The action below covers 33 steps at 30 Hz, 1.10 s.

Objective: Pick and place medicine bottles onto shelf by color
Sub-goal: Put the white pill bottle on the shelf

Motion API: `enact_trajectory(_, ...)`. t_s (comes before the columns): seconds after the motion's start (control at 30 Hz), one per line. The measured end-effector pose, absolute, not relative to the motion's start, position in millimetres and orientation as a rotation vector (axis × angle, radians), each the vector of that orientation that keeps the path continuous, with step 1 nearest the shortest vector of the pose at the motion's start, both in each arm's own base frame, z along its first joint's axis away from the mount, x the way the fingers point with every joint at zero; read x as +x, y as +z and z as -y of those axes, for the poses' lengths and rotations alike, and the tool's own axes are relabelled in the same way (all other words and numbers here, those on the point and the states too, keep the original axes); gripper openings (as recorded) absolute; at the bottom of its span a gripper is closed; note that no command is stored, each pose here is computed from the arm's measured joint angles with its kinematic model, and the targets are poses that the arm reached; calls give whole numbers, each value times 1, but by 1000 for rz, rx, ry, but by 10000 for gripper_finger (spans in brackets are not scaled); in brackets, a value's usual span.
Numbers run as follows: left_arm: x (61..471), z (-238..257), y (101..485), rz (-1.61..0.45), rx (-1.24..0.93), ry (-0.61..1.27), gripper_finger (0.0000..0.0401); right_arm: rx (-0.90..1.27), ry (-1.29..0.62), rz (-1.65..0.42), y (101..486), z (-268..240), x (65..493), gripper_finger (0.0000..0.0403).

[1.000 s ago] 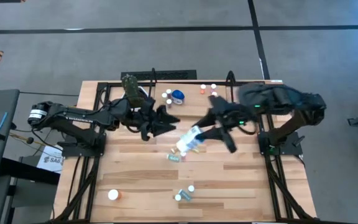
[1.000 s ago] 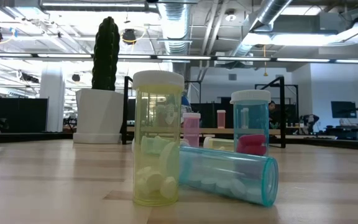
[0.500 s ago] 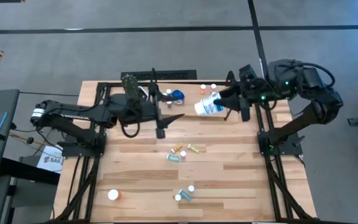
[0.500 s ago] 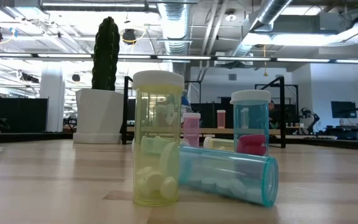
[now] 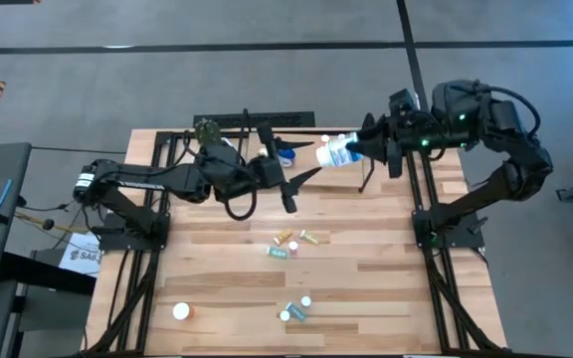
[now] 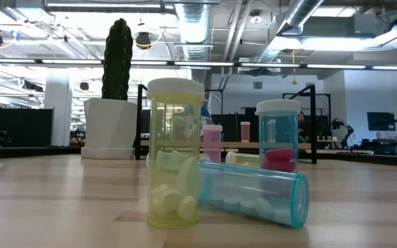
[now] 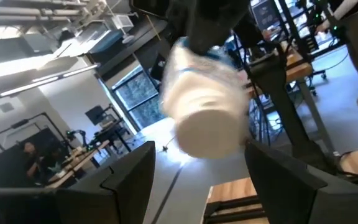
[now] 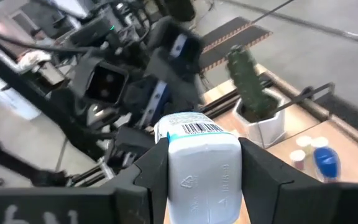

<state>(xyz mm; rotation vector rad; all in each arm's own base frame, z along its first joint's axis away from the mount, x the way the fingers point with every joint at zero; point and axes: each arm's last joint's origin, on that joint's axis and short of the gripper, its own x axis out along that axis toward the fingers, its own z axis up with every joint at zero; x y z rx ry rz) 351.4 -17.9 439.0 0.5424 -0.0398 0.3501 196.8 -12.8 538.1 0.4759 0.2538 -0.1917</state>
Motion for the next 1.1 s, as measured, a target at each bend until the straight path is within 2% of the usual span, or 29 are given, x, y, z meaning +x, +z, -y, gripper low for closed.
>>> enact_trajectory(0.37,349,9,447,52,625,508,238,457,-301,-184,543,36,191,167)
enact_trajectory(0.63,343,-7,465,310,359,534,238,261,-258,134,577,39,185,166)
enact_trajectory(0.77,338,-18,475,494,123,471,238,119,-242,235,587,37,191,168)
enact_trajectory(0.93,335,-35,482,643,36,251,238,-27,-152,400,601,26,203,167)
enact_trajectory(1.1,332,-42,488,767,44,186,238,-143,-80,492,602,14,229,164)
